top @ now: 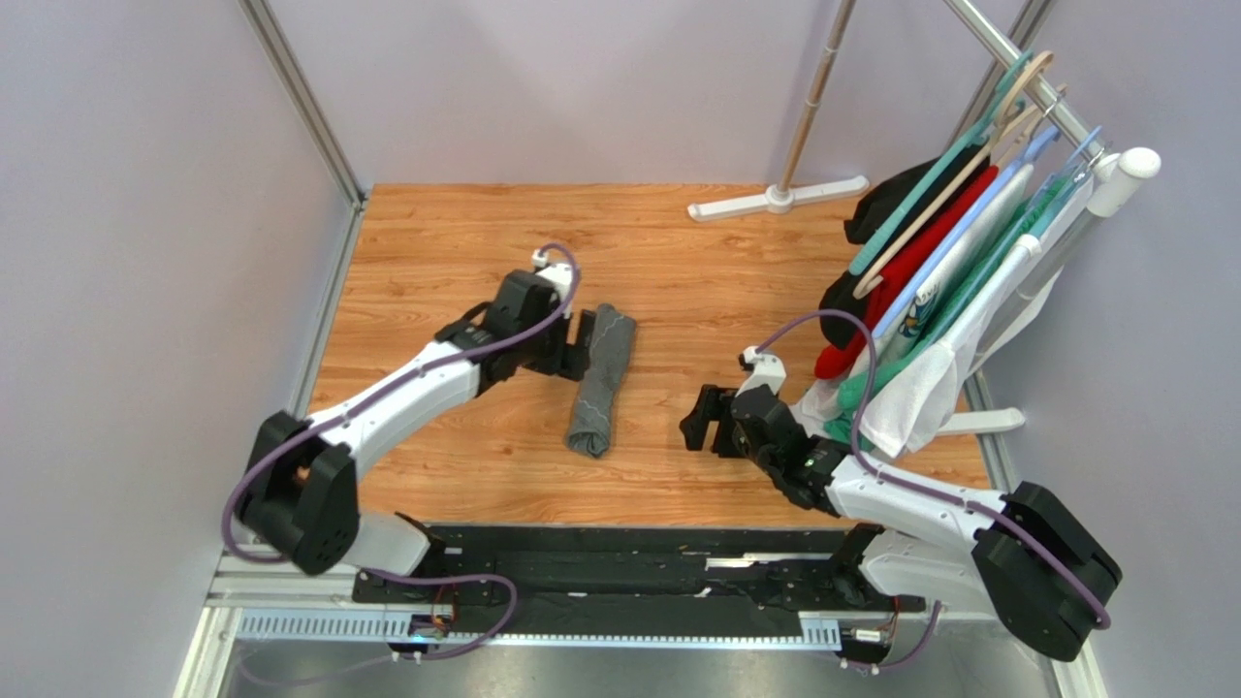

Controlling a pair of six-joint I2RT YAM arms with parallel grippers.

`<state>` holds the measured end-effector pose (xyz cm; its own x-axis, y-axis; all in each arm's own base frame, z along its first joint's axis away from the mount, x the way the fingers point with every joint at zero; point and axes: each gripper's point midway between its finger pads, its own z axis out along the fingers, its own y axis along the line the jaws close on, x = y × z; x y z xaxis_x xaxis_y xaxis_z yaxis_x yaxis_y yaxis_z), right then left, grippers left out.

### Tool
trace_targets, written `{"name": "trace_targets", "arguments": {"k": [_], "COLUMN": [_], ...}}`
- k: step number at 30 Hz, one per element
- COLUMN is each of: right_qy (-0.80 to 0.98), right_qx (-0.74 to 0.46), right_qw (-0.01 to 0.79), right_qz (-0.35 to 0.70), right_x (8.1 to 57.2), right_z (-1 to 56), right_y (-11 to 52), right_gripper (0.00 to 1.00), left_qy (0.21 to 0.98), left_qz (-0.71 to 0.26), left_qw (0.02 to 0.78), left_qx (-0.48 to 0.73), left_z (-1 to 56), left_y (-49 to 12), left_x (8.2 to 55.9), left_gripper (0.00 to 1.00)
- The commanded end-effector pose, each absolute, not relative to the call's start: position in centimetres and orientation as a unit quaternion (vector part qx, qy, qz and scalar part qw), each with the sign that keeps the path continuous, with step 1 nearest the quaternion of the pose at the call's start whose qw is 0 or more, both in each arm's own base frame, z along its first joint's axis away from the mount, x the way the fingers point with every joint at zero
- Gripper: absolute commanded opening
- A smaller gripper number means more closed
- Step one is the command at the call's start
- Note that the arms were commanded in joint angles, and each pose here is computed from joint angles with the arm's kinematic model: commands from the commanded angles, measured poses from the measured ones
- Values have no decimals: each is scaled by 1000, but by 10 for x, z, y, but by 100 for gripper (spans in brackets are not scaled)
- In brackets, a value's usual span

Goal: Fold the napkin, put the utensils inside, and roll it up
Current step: Roll the napkin with the utensil

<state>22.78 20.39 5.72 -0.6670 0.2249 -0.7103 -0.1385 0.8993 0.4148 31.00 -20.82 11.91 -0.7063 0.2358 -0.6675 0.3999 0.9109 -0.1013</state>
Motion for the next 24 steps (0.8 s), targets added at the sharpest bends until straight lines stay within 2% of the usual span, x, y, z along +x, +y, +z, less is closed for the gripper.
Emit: {"name": "trace_targets", "arguments": {"k": [1,3,4,5,8,24], "right_qy": [875,876,876,877,879,882], "right_qx": [18,15,15,13,9,-7], "right_qw": [426,423,423,422,420,410], "right_qz": [231,229,231,230,228,232], "right_x": [235,236,236,237,236,238], "right_z": [68,66,67,67,67,65], "right_y": [214,217,219,221,225,249], "right_gripper": [80,80,80,80,80,78], "left_qy": [871,861,865,868,868,872], "left_qz": [-237,-261,-264,-266,-272,-292], "left_qw": [410,416,408,403,399,375], "left_qx": [129,130,122,119,115,120], "left_z": [136,137,128,123,116,93], "left_y": [-218,-222,-221,-220,-224,-238], "left_x": [317,317,317,317,324,332], "left_gripper": [80,65,63,51,40,33]}}
